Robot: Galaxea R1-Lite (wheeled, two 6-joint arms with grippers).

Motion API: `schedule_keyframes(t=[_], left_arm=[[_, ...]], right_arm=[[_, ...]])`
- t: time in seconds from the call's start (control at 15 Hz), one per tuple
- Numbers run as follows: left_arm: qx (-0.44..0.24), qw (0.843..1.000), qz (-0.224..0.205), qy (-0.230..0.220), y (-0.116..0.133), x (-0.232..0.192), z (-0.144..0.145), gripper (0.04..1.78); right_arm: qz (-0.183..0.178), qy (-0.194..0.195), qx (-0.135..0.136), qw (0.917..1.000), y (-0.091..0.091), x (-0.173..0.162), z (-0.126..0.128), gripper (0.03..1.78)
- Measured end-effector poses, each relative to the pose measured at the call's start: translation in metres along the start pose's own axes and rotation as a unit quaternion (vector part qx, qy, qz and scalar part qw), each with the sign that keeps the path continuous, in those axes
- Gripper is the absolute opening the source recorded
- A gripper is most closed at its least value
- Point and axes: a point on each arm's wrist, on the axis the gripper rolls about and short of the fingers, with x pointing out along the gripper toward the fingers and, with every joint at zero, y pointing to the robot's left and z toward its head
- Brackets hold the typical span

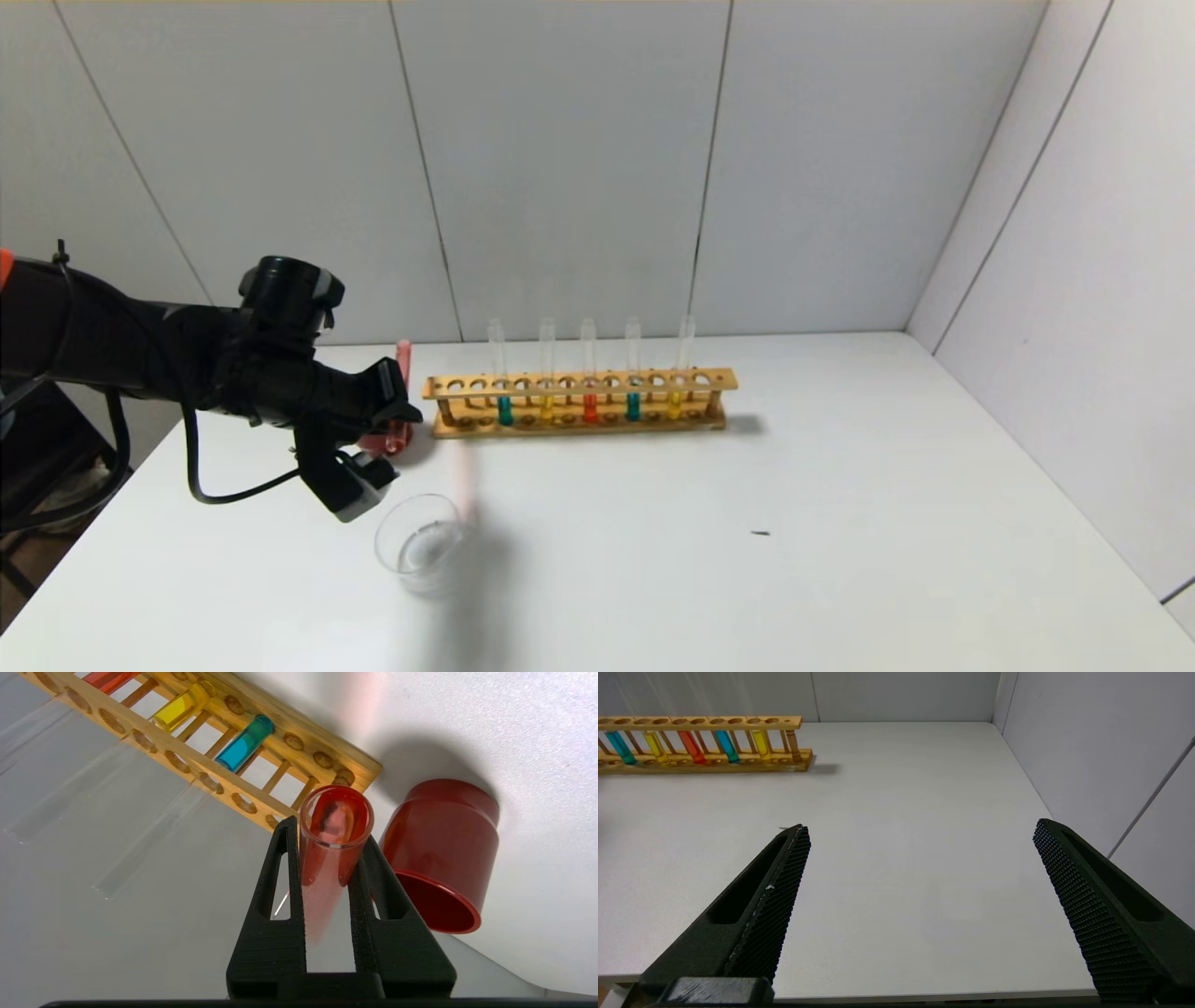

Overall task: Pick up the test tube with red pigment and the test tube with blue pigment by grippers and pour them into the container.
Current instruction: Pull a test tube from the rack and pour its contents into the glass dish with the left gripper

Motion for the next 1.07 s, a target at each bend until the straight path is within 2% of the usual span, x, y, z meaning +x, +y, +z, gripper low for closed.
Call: schedule_keyframes(t=[1.07], left_arm=[[0.033, 0.999, 0.000, 0.001, 0.0004, 0.0020, -0.0018, 0.32]], right_arm=[[0.000, 0.000, 0.000, 1.0000, 0.0000, 0.0000, 0.0000, 1.75]])
